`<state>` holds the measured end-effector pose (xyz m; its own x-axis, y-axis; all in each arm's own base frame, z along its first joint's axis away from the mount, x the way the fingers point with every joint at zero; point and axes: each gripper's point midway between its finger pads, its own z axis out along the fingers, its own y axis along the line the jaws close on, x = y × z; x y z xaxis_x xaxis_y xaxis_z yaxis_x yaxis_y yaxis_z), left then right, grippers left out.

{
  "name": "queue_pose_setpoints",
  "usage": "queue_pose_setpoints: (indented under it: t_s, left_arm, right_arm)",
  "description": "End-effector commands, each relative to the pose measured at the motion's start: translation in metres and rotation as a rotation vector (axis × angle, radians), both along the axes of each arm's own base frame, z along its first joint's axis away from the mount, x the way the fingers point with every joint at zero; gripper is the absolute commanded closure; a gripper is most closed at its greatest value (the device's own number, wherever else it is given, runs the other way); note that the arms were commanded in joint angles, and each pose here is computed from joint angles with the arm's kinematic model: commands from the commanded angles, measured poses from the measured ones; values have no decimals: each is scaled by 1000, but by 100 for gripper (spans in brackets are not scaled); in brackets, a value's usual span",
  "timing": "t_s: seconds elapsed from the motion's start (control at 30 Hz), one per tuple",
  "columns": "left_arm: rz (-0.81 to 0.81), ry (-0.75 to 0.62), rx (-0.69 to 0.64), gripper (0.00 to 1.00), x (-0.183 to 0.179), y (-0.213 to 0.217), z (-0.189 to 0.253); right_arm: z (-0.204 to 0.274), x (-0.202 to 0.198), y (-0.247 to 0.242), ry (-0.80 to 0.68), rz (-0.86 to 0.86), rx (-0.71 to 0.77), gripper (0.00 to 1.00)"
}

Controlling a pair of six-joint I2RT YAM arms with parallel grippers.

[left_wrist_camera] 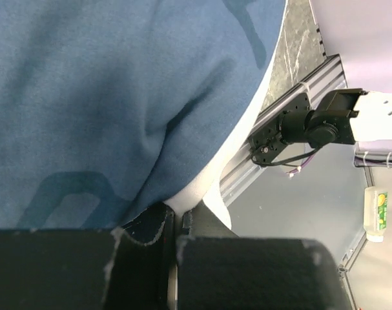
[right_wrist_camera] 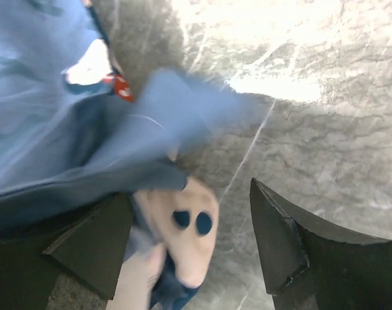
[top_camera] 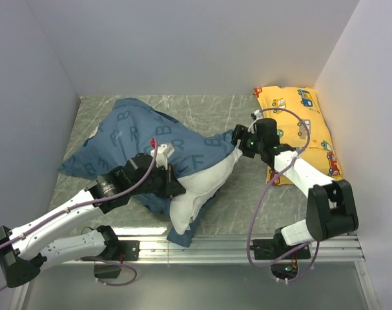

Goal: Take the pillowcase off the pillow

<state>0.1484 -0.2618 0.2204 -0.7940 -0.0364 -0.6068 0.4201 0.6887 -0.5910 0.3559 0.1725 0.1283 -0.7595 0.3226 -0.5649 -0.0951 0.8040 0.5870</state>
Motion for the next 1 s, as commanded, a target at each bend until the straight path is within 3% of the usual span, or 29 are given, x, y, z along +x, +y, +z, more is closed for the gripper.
queue_pose_setpoints:
  t_s: [0.0,0.23,0.3,0.57,0.67,0.7,0.8,0.9,0.97]
  left_arm:
    - [1,-38,-97,100,5,-14,14]
    - [-11,-11,-85,100,-1,-23,-5]
    - [-23,-7,-82,100,-4,-26,-9]
    - [-46,-9,-60,100,-9,-39,-14]
    - [-67,-8,-46,100,-15,-45,-16]
    - [-73,-7,-37,100,-17,-48,-18]
    - [-124,-5,-17,100,-30,-57,-21]
    - [-205,-7,22,100,-48,-68,-28]
    - [-253,-7,56,100,-63,-76,-34]
  right_arm:
    - [46,-2,-3,-123,6,6,21]
    - [77,-11,5,-174,82,35,20]
    - [88,-20,18,-208,176,70,20]
    - [74,-32,54,-170,330,-40,21]
    - [73,-23,61,-149,307,-42,50]
    - [75,-18,63,-138,289,-32,69]
    - [80,9,67,-113,226,-42,88]
    - [84,38,80,-74,188,-24,100]
    - [92,56,90,-77,169,5,100]
